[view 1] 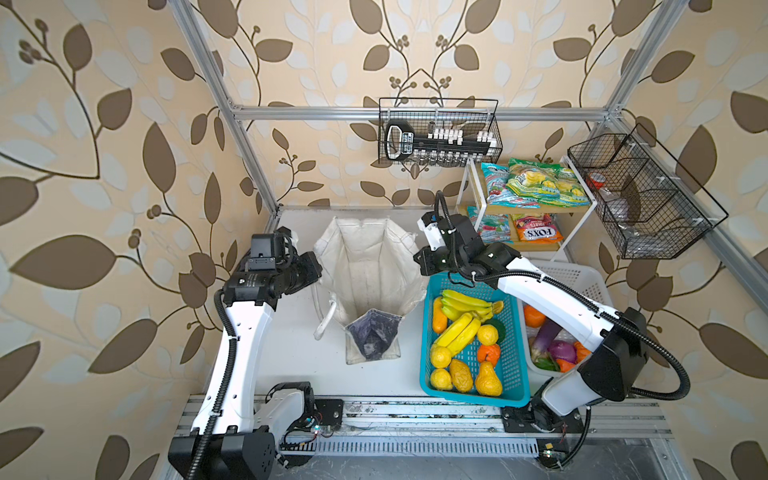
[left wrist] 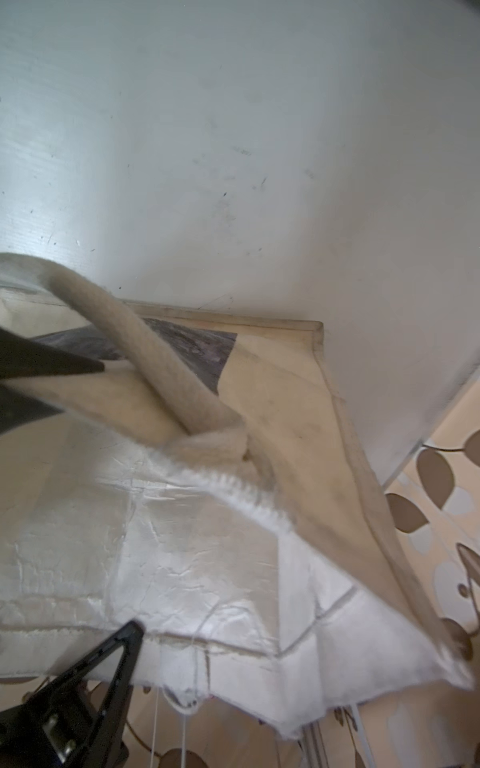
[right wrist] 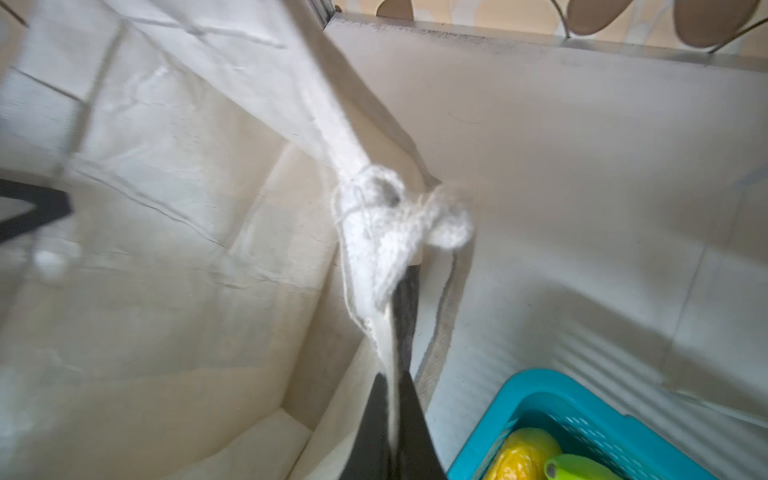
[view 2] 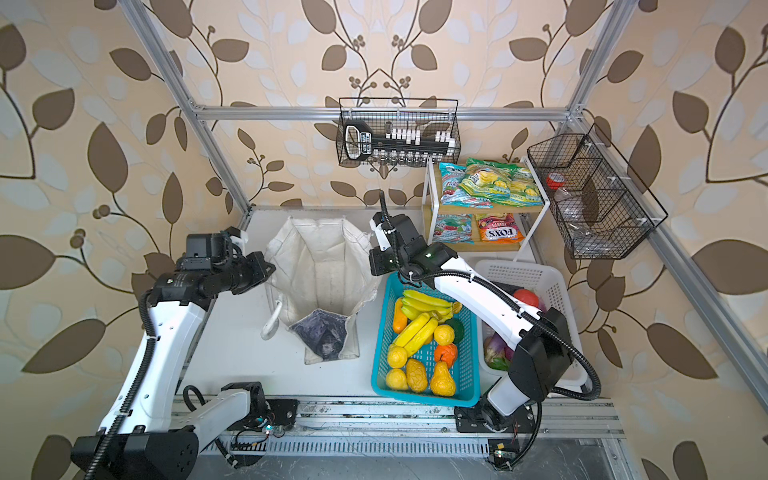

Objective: Place the food into the grocery bag and tie it

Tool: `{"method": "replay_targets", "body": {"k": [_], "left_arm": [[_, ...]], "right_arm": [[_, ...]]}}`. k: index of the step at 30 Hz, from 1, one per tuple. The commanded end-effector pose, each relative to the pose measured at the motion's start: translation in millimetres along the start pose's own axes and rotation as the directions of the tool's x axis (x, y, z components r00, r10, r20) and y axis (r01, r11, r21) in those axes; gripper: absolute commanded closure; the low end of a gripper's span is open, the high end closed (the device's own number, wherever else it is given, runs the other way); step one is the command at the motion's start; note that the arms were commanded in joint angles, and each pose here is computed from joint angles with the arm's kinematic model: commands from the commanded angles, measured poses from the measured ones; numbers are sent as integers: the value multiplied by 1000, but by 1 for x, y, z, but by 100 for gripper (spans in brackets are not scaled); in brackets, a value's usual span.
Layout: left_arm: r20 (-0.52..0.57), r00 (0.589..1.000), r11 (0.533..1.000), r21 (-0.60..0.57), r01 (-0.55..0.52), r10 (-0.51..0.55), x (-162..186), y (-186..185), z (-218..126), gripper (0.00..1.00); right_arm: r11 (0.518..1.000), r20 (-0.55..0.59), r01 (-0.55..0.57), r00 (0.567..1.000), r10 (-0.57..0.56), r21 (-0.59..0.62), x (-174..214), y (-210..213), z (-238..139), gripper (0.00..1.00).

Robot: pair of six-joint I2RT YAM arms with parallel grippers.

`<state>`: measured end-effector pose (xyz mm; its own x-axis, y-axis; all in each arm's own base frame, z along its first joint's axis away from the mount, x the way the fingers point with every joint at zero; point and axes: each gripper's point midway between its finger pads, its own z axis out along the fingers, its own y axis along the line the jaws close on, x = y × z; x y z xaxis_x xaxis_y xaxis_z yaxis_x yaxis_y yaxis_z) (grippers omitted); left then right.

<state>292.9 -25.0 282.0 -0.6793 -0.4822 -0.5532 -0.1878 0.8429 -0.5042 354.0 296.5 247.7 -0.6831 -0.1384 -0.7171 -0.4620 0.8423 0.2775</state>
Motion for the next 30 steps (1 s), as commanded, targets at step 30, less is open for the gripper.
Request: {"method": "replay_targets", "body": {"k": [30], "left_arm": [[21,1000,988,152,-9,6,-6,-21,-24,100]], "right_arm": [[991,-58,32,998,-25,130,17,-7,-35,97]]}}
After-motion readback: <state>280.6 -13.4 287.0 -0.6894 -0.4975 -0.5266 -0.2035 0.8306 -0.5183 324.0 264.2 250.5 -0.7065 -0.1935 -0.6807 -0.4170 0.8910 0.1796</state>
